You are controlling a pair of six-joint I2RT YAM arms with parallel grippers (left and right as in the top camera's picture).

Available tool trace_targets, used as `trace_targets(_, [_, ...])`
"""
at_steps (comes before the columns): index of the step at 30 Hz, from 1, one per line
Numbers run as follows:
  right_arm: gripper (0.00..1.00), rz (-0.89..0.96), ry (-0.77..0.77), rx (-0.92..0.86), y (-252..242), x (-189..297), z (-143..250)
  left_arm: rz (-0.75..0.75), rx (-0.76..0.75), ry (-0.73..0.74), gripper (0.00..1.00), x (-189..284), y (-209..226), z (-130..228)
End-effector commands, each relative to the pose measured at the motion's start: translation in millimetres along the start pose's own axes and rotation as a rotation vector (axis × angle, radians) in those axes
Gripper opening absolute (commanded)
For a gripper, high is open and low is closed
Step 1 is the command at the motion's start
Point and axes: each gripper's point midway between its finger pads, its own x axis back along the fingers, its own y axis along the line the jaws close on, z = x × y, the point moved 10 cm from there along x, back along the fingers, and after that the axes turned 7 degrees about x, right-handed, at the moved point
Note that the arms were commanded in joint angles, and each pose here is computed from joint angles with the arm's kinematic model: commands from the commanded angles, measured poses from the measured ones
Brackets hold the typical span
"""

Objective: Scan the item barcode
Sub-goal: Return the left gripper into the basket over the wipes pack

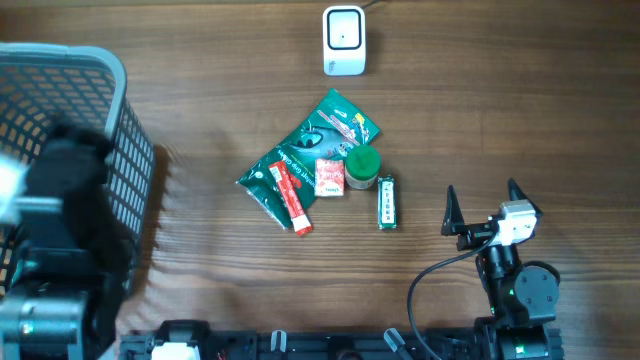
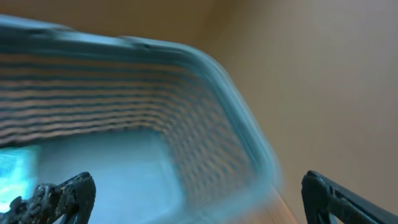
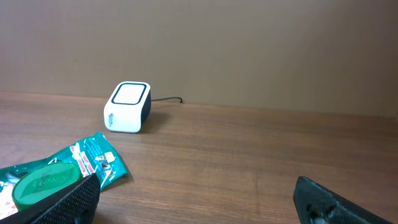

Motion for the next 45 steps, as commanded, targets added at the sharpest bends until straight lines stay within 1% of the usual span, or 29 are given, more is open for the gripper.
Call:
trace_targets(1, [1.00, 0.010, -0.002, -0.010, -1, 0, 0, -0.190, 0.315, -0.001, 1.00, -32, 31, -11])
trace_targets(5, [1.00, 0.010, -0.002, -0.010, -1, 0, 0, -0.314, 0.456, 0.109, 1.00, -72, 56, -16])
trace_targets(8, [1.00, 0.010, -0.002, -0.010, -1, 0, 0, -0.414, 0.565, 0.235, 1.00, -107, 80, -17])
trace_targets(9, [1.00, 0.010, -0.002, -0.010, -1, 0, 0, -0.460, 0.613, 0.271, 1.00, -116, 89, -15])
trace_targets(11, [1.00, 0.010, -0.002, -0.011, -1, 0, 0, -0.623, 0.750, 0.339, 1.00, -138, 115, -8])
trace_targets(13, [1.00, 0.010, -0.002, -0.010, -1, 0, 0, -0.725, 0.780, 0.371, 1.00, -156, 133, -2])
trace_targets(17, [1.00, 0.010, -0.002, -0.010, -1, 0, 0, -0.834, 0.780, 0.421, 1.00, -187, 151, 12])
trace_targets(20, [1.00, 0.010, -0.002, -0.010, -1, 0, 0, -0.960, 0.778, 0.368, 1.00, -198, 167, 22])
trace_targets(21, [1.00, 0.010, -0.002, -0.010, -1, 0, 0, -1.015, 0.764, 0.332, 1.00, -198, 175, 26])
trace_targets(26, [1.00, 0.010, -0.002, -0.010, -1, 0, 0, -1.184, 0.731, 0.228, 1.00, -191, 205, 51])
trace_targets(30, [1.00, 0.010, -0.002, -0.010, -1, 0, 0, -1.205, 0.700, 0.195, 1.00, -192, 222, 69])
trace_targets(34, [1.00, 0.010, -0.002, -0.010, -1, 0, 0, -1.226, 0.654, 0.132, 1.00, -195, 238, 81])
trace_targets(40, [1.00, 0.010, -0.002, -0.010, -1, 0, 0, -1.231, 0.649, 0.134, 0.99, -193, 250, 97])
trace_targets(41, [1.00, 0.010, -0.002, -0.011, -1, 0, 0, -1.237, 0.646, 0.138, 0.97, -192, 252, 100])
trace_targets(42, [1.00, 0.010, -0.002, -0.010, -1, 0, 0, -1.243, 0.644, 0.142, 0.87, -191, 254, 103])
trace_targets(43, [1.00, 0.010, -0.002, -0.010, -1, 0, 0, -1.251, 0.641, 0.147, 0.71, -189, 257, 107])
trace_targets(44, [1.00, 0.010, -0.002, -0.010, -1, 0, 0, -1.261, 0.637, 0.154, 0.40, -187, 259, 110])
trace_targets(45, [1.00, 0.010, -0.002, -0.010, -1, 0, 0, -1.266, 0.636, 0.159, 0.29, -186, 260, 112])
